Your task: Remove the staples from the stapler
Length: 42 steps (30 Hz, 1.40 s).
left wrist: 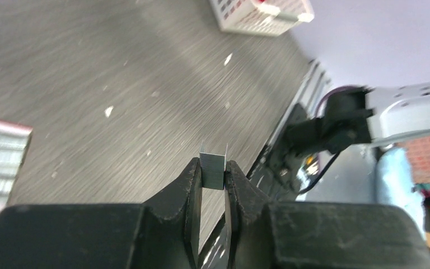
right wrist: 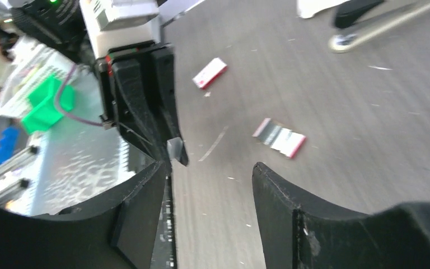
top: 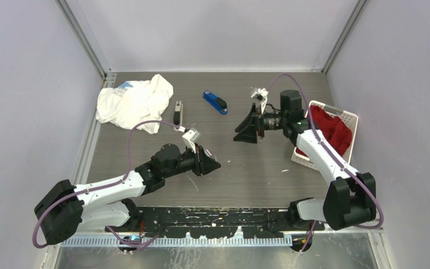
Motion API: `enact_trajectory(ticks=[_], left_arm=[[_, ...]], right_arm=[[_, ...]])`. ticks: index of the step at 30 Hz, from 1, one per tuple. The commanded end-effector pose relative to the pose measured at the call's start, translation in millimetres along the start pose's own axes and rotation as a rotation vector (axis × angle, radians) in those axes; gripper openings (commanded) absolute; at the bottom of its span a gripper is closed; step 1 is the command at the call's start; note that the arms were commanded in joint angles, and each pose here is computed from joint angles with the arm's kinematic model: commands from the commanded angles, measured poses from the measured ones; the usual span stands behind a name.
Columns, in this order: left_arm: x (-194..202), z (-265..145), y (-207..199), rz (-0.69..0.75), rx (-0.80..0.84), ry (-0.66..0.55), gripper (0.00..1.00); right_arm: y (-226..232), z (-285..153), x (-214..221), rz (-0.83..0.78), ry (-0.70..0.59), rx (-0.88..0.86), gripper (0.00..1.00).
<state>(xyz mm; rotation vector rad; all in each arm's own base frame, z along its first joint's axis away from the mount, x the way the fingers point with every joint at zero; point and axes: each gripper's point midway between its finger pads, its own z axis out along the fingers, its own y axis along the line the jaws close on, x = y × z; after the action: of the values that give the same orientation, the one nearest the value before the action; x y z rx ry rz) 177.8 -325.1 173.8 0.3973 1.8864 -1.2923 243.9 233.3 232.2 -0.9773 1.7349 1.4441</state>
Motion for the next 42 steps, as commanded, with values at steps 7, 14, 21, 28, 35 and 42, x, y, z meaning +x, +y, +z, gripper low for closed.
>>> enact_trajectory(ticks=[7, 14, 21, 28, 35, 42], left_arm=[[32.4, -28.5, 40.5, 0.146, -0.309, 0.366, 0.01], [57.5, -14.6, 52.0, 0.259, -0.422, 0.565, 0.02], [76.3, 2.1, 57.3, 0.395, -0.495, 0.734, 0.02], [91.2, 13.0, 66.2, 0.453, -0.531, 0.852, 0.03], [99.8, 21.7, 67.9, 0.459, -0.521, 0.911, 0.04], [112.4, 25.6, 73.0, 0.452, -0.512, 0.957, 0.05]], right_arm=[[-41.7, -56.7, -35.0, -0.112, -0.098, 0.345, 0.63], [-46.9, -71.9, -39.9, -0.110, -0.135, 0.395, 0.63], [-46.3, -73.1, -40.2, -0.107, -0.146, 0.391, 0.63], [-45.1, -73.1, -40.7, -0.109, -0.149, 0.388, 0.63], [-44.4, -72.4, -40.0, -0.106, -0.149, 0.382, 0.63], [-44.1, -72.1, -39.7, -0.105, -0.150, 0.379, 0.63]])
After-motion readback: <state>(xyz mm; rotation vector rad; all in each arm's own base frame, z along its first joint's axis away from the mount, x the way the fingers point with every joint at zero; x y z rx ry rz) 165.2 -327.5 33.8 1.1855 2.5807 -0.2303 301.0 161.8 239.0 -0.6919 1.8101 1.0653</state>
